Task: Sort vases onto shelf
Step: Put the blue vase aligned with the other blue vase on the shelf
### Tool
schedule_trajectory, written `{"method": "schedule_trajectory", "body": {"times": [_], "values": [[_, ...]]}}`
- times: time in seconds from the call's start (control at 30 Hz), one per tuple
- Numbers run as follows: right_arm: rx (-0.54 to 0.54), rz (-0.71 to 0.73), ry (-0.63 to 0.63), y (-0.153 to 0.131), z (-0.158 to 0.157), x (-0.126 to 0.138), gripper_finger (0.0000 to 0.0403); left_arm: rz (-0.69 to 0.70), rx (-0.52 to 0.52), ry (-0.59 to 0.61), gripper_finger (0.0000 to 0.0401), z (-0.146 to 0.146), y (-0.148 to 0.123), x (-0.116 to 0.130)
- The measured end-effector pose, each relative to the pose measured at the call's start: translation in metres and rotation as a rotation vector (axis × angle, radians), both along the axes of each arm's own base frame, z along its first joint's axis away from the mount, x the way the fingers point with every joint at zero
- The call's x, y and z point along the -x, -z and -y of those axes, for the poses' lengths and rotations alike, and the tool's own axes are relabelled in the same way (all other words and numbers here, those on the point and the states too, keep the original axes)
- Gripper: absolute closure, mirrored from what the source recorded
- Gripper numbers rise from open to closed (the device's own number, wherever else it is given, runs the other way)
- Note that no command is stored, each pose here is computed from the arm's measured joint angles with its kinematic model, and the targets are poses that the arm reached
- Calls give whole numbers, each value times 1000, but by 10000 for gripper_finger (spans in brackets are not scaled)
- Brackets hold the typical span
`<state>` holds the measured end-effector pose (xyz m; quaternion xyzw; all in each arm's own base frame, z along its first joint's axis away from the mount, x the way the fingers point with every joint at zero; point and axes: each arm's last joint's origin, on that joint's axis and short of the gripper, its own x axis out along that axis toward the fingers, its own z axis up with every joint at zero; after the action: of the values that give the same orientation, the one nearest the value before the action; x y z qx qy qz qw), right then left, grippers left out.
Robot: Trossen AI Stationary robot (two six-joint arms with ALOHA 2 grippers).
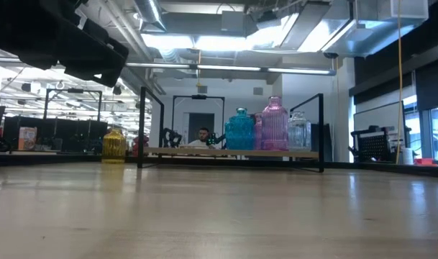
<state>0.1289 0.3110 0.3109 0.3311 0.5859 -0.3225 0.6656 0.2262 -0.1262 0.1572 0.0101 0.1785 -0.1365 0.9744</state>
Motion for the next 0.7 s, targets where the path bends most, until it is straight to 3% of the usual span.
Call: {"method": "schedule_trajectory", "body": {"times": [0.17, 0.7], "values": [[49, -52, 1, 8, 5, 2, 279, -1, -1, 0, 307, 0, 0, 0], [21, -116, -25, 43, 3, 3, 279, -18, -4, 15, 307, 0, 2, 1]]}}
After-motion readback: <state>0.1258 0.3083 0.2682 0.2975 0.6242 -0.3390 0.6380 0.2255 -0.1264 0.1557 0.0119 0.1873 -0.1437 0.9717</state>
